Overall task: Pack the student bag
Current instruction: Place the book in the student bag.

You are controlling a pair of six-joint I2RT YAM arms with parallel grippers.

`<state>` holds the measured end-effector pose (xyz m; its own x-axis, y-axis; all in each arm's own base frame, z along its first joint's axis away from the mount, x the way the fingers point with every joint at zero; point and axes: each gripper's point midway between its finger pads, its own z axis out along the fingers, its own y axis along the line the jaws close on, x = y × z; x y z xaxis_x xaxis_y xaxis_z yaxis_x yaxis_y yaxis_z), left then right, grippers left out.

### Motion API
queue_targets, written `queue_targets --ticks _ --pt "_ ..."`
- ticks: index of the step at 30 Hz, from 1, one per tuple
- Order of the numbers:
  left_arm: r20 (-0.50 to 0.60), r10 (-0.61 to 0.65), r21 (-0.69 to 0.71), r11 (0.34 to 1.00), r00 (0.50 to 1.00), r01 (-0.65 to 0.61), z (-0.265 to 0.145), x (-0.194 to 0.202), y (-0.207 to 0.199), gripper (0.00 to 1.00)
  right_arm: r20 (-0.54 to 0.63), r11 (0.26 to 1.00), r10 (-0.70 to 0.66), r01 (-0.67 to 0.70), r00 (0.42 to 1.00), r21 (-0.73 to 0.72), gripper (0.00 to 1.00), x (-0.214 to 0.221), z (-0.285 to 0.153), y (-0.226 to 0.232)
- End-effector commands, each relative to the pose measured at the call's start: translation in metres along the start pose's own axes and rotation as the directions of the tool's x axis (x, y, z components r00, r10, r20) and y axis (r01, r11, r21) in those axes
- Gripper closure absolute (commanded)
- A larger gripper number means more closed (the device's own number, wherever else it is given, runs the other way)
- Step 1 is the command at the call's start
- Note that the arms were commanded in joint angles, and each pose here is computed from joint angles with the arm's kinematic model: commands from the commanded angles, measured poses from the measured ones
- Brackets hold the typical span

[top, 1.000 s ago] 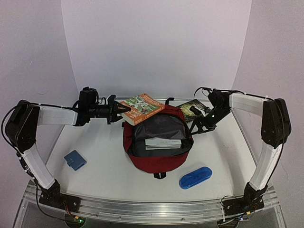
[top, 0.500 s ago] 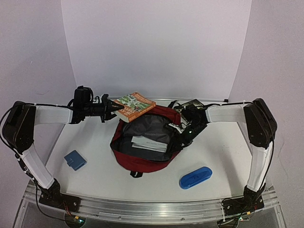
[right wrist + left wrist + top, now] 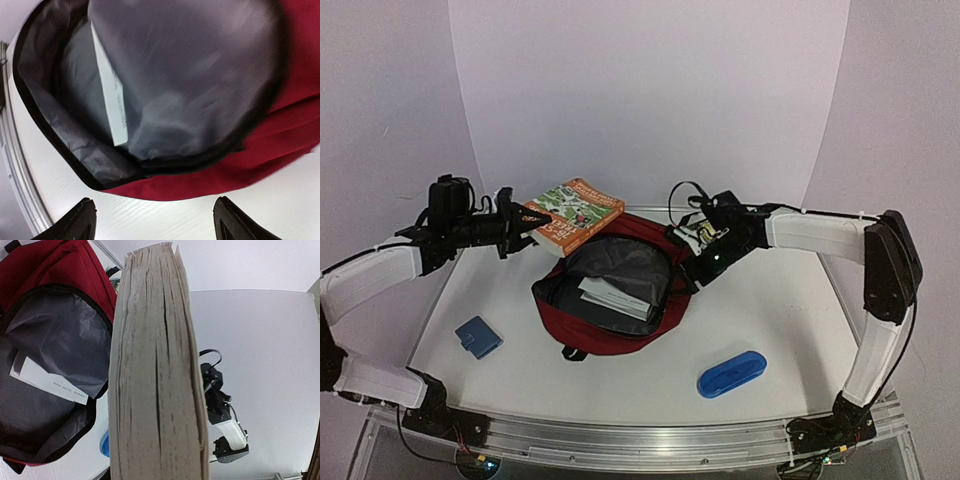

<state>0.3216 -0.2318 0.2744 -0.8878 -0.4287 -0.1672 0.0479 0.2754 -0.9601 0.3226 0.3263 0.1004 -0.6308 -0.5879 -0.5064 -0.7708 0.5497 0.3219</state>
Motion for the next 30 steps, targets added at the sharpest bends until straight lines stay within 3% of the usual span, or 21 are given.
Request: queue_targets --ticks 1,8,13,24,27,30 --pt "0.024 0.047 -0.01 0.999 0.999 -0.046 -0.036 0.023 -0.012 1.0 0.149 0.984 -0.116 0.093 0.982 0.15 0.22 -0.061 -0.05 -0.001" --pt "-0.015 -0.005 -0.081 0.997 1.0 0.004 -0.065 0.061 0.006 1.0 0.187 0.97 -0.219 0.194 0.958 0.143 0.3 -0.112 -0.026 0.028" --pt "-0.039 -0.048 -0.147 0.988 0.998 0.042 -0.076 0.077 0.024 1.0 0.162 0.956 -0.284 0.268 0.945 0.116 0.4 -0.121 0.011 0.053" --pt "-0.044 -0.074 -0.171 0.983 0.996 0.066 -0.088 0.093 0.035 1.0 0.05 0.915 -0.338 0.316 0.94 0.25 0.45 -0.12 0.079 0.023" --pt "-0.071 -0.085 -0.171 0.983 0.994 0.072 -0.086 0.097 0.038 1.0 0.026 0.896 -0.335 0.31 0.942 0.318 0.58 -0.12 0.083 0.008" --pt "-0.117 -0.086 -0.168 0.984 0.989 0.066 -0.085 0.105 0.041 1.0 0.043 0.892 -0.329 0.295 0.943 0.343 0.81 -0.128 0.075 0.007"
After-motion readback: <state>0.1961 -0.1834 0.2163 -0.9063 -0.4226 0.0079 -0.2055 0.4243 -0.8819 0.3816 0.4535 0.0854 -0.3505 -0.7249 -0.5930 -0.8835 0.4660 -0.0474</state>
